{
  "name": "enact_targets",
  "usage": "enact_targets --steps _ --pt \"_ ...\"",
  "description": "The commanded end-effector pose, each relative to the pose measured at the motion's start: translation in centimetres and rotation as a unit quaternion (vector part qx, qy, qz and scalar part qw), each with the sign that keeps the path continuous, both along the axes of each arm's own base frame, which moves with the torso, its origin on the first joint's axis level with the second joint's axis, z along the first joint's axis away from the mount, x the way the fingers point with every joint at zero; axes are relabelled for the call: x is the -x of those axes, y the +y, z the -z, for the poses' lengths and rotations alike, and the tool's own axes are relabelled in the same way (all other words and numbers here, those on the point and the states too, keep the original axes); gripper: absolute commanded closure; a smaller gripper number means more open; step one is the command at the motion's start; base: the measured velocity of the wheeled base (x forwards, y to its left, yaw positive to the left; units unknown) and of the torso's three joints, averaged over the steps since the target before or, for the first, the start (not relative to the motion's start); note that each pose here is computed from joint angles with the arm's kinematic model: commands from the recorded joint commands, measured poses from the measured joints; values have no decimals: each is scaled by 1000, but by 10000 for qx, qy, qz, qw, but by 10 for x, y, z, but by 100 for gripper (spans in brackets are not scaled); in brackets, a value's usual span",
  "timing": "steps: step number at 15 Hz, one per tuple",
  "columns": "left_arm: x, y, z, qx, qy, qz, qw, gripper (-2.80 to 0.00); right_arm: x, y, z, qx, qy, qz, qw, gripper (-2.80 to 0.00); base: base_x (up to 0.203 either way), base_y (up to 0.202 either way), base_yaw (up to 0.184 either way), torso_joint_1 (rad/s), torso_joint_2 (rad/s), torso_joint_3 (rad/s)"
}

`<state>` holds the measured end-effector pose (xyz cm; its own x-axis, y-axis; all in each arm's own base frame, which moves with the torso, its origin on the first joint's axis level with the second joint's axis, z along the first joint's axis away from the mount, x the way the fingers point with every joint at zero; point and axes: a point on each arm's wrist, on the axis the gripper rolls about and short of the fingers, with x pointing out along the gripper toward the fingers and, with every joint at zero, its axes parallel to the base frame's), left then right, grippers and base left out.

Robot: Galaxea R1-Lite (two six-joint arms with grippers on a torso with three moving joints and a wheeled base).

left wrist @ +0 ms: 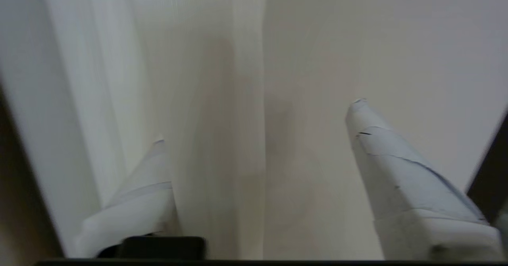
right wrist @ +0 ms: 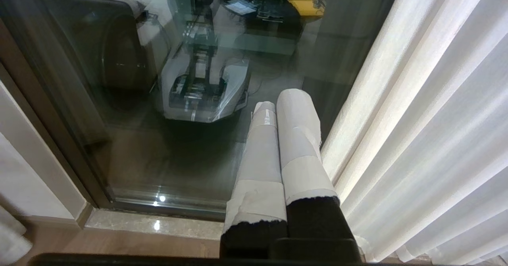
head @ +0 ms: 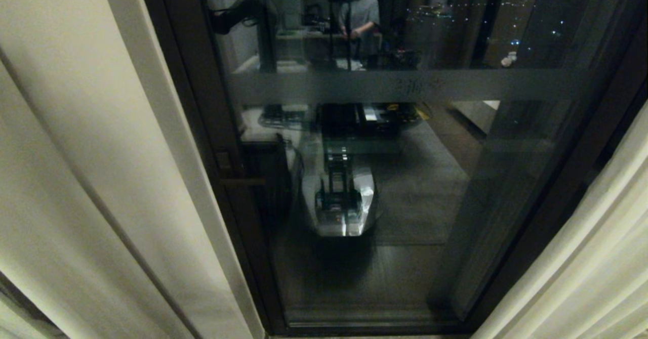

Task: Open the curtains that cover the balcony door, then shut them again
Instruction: Pull the inner curtains open on both sides

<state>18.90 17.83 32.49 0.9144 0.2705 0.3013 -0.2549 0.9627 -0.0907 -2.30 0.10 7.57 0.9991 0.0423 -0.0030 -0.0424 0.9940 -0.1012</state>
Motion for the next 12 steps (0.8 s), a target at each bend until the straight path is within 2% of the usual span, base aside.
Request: enact_targets --steps 1,4,8,9,10,12 --pt "26 -20 -2 -79 -81 -73 9999 -280 0 0 0 6 8 -3 10000 0 0 0 0 0 0 0" --pt "56 -45 13 -6 -22 -238 9997 -280 0 0 0 6 8 -3 10000 0 0 0 0 0 0 0" --pt "80 -63 37 143 115 -399 9990 -280 0 0 0 6 11 -3 10000 0 0 0 0 0 0 0" --pt "81 -64 38 147 114 -399 9990 -129 0 0 0 6 8 -3 10000 0 0 0 0 0 0 0" --pt "81 -65 38 143 117 -401 9990 0 0 0 0 6 12 -3 10000 0 0 0 0 0 0 0" --pt "81 -65 38 131 110 -394 9991 0 0 0 0 6 9 -3 10000 0 0 0 0 0 0 0"
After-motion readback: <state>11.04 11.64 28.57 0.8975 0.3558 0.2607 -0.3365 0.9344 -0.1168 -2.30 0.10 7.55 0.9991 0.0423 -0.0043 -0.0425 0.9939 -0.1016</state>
